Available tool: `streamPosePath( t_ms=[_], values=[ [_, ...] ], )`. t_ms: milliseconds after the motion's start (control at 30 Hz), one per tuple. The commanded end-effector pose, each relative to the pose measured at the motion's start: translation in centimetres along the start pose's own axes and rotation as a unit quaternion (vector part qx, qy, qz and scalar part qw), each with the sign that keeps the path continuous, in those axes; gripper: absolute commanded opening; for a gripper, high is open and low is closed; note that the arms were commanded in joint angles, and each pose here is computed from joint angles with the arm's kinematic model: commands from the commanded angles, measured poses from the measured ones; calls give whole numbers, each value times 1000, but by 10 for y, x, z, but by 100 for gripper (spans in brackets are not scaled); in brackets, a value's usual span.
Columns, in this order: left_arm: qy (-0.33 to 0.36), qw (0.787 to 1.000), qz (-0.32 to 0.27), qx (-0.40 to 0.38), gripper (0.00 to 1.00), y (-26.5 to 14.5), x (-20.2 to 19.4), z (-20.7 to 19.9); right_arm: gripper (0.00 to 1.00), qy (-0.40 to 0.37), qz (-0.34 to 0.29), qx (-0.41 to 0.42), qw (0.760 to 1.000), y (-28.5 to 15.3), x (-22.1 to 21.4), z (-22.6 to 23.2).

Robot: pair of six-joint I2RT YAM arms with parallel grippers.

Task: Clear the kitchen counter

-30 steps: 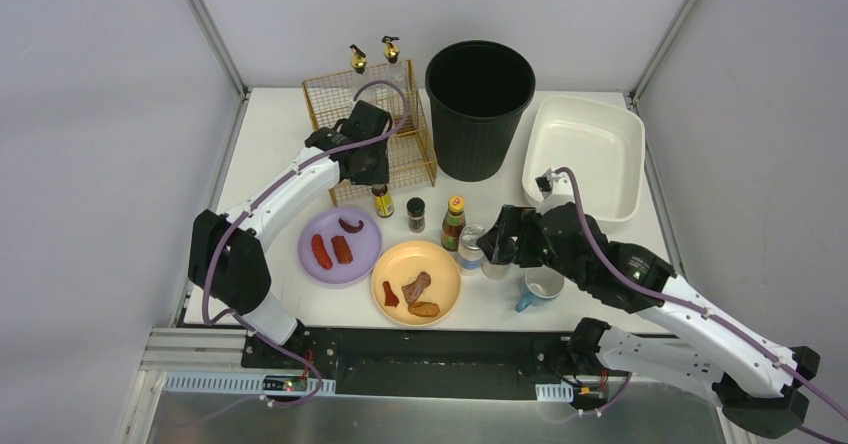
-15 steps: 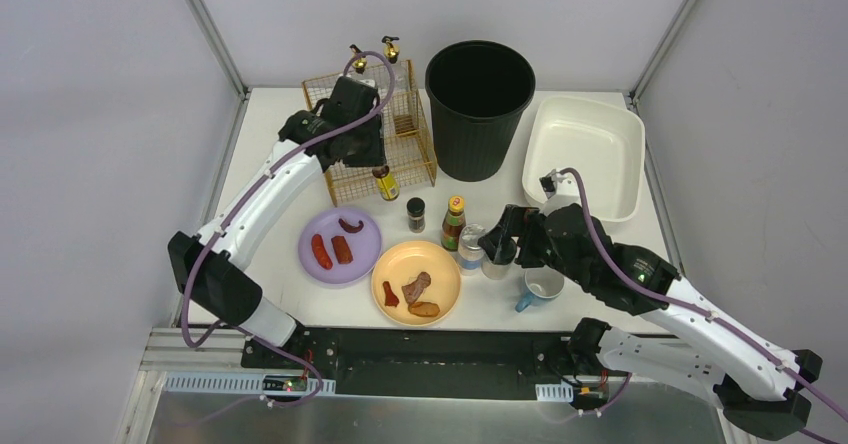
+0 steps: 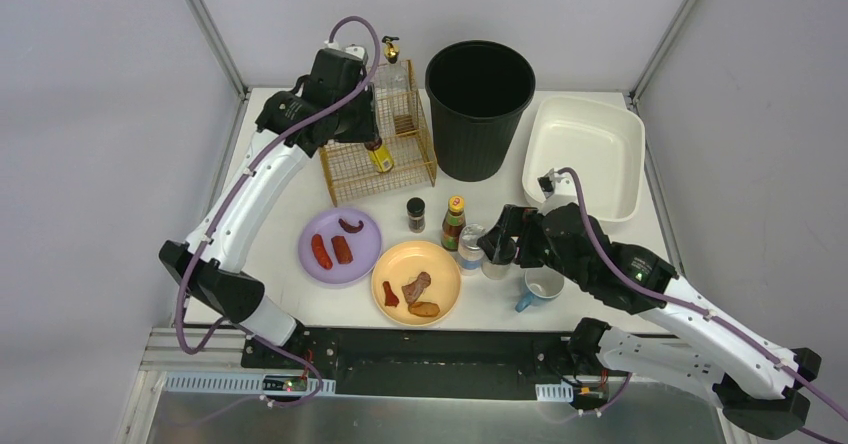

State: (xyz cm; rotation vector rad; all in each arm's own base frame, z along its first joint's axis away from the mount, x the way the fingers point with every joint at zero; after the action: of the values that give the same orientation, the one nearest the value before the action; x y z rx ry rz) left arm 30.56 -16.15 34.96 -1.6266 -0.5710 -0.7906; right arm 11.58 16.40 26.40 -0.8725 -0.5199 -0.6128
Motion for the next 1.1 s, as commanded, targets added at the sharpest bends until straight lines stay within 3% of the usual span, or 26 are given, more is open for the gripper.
streamPosePath(
  t_ms=[0, 500, 1067],
  values=[
    [0, 999, -16, 31, 0, 3, 17, 17, 99, 6, -8, 12, 1000, -6, 7, 7],
    [-28, 996, 37, 82, 0, 38, -1, 57, 99, 8, -3, 17, 1000, -1, 2, 6],
    [-24, 986, 98, 132, 0, 61, -40, 72, 99, 20, -3, 23, 1000, -3, -2, 3]
  ],
)
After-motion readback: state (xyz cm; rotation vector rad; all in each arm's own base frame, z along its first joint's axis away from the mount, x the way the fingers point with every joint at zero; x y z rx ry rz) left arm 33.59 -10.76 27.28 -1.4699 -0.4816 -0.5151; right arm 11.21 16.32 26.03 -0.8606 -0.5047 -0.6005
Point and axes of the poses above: each gripper's point midway between its finger pads, its own y axis out along the fingers, its own z axis along the line the jaws close on, x = y × z, the point moved 6 cm from there along -y, back along the fingers, and after that the axes turned 7 degrees about y, right-handed, at the moved point
